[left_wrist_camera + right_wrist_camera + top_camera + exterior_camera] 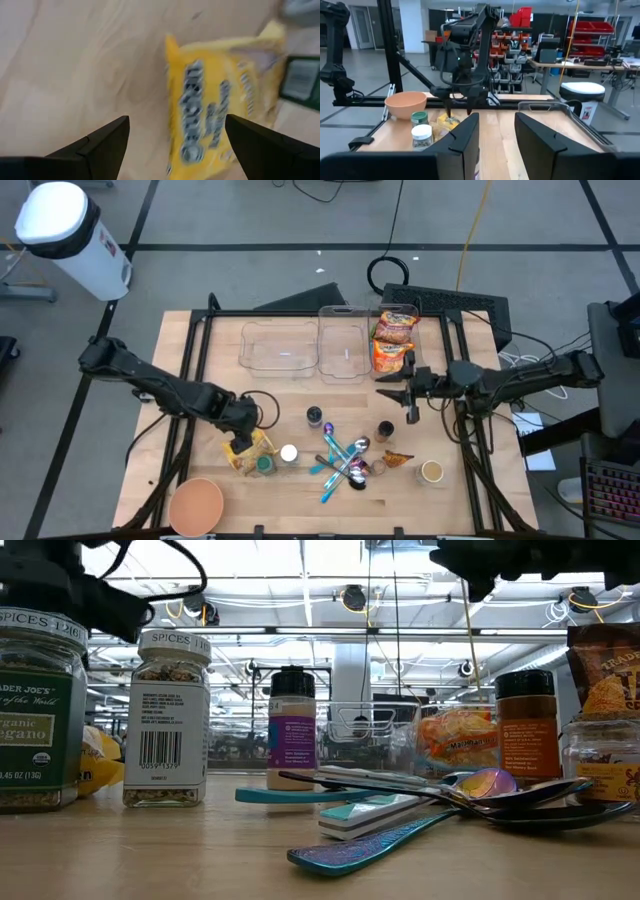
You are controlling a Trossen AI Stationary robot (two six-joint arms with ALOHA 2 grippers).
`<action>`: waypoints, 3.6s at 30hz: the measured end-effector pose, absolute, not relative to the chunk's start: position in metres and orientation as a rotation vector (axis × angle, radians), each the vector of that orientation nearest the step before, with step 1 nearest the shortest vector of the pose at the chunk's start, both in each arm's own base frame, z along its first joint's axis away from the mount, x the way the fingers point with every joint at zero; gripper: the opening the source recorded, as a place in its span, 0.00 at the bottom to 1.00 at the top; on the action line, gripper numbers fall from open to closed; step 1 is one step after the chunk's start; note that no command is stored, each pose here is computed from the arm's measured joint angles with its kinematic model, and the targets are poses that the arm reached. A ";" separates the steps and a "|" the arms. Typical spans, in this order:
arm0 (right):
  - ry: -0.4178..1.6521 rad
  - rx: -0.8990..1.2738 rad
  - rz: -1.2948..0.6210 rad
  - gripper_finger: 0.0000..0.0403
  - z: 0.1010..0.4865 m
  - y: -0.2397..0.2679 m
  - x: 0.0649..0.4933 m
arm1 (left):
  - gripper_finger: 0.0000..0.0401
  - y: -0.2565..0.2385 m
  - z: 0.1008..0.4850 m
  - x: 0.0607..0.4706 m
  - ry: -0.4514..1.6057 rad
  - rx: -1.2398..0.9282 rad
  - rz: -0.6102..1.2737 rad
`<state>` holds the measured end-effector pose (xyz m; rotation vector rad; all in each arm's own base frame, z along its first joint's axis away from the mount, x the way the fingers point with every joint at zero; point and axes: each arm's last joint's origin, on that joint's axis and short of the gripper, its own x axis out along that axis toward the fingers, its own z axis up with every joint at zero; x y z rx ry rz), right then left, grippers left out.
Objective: Pick & Place Food Item
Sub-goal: Put the yellow noodle pack into the right transparent bin
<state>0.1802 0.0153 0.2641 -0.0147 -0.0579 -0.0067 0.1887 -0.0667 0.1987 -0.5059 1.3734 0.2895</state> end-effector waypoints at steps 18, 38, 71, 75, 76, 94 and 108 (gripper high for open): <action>-0.044 -0.008 -0.009 0.29 0.263 0.015 0.180 | 0.62 -0.065 0.171 0.182 1.375 -0.525 0.245; -0.023 -0.011 -0.009 0.29 0.261 0.015 0.181 | 0.01 -0.051 0.189 0.182 1.373 -0.503 0.191; -0.121 0.076 -0.242 0.59 0.284 -0.019 0.216 | 0.02 -0.001 0.361 0.268 0.564 0.588 0.335; -0.076 0.121 -0.281 0.68 0.301 -0.032 0.237 | 0.01 0.010 0.346 0.288 0.611 0.624 0.340; -0.074 0.135 -0.268 0.69 0.304 -0.034 0.243 | 0.01 0.013 0.341 0.292 0.629 0.629 0.340; 0.019 0.309 -0.162 0.67 0.265 -0.071 0.304 | 0.02 0.028 0.313 0.322 0.685 0.640 0.355; 0.032 0.311 -0.164 0.28 0.259 -0.072 0.308 | 0.05 0.028 0.313 0.323 0.671 0.601 0.344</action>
